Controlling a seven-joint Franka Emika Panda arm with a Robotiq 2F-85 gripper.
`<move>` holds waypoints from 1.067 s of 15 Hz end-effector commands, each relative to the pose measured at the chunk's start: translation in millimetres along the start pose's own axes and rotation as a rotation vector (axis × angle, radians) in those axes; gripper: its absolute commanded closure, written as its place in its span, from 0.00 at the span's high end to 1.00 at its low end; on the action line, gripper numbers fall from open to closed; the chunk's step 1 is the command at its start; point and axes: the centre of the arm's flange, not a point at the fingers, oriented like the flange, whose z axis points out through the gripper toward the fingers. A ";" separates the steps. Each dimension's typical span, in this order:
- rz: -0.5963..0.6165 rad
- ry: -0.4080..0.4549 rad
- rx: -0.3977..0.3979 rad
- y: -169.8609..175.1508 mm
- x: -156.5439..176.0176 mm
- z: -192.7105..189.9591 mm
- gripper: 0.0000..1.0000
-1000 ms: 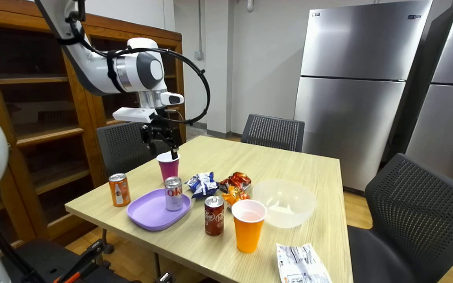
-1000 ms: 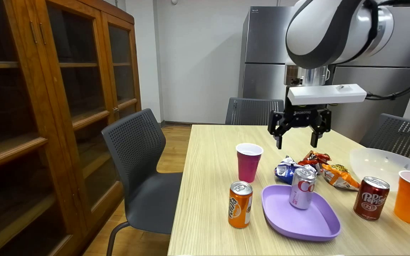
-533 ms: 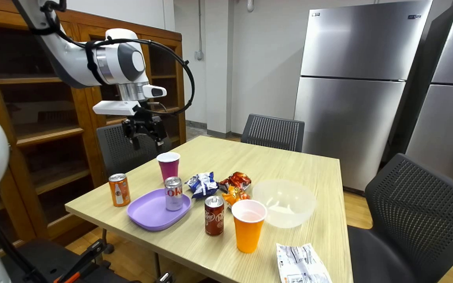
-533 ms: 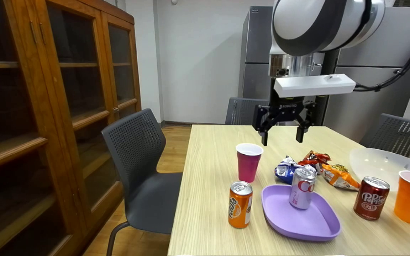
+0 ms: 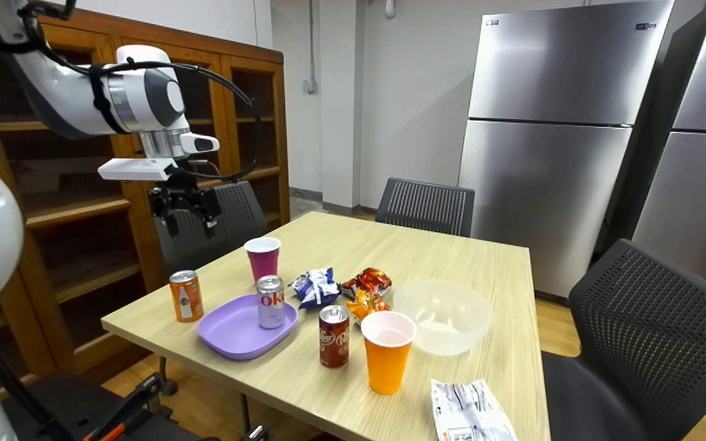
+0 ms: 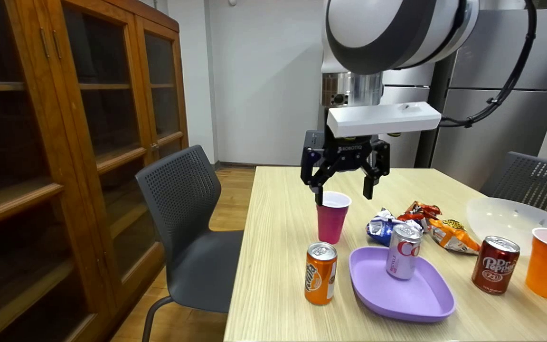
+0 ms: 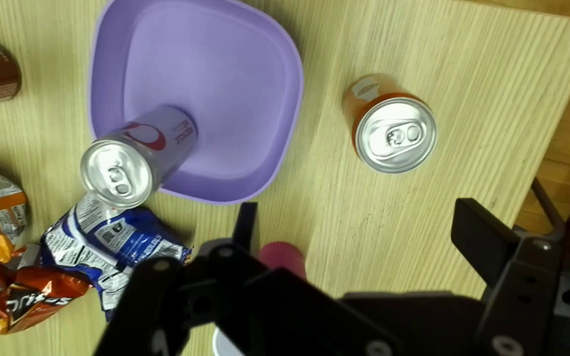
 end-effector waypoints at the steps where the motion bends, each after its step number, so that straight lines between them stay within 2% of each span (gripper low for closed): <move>1: 0.000 -0.021 -0.013 -33.3 -3.9 4.4 1.00; 7: 0.038 -0.012 -0.020 -59.1 3.2 30.1 1.00; 11: 0.093 0.007 -0.030 -59.4 20.1 50.5 1.00; 16: 0.125 -0.011 -0.027 -56.5 32.8 75.1 1.00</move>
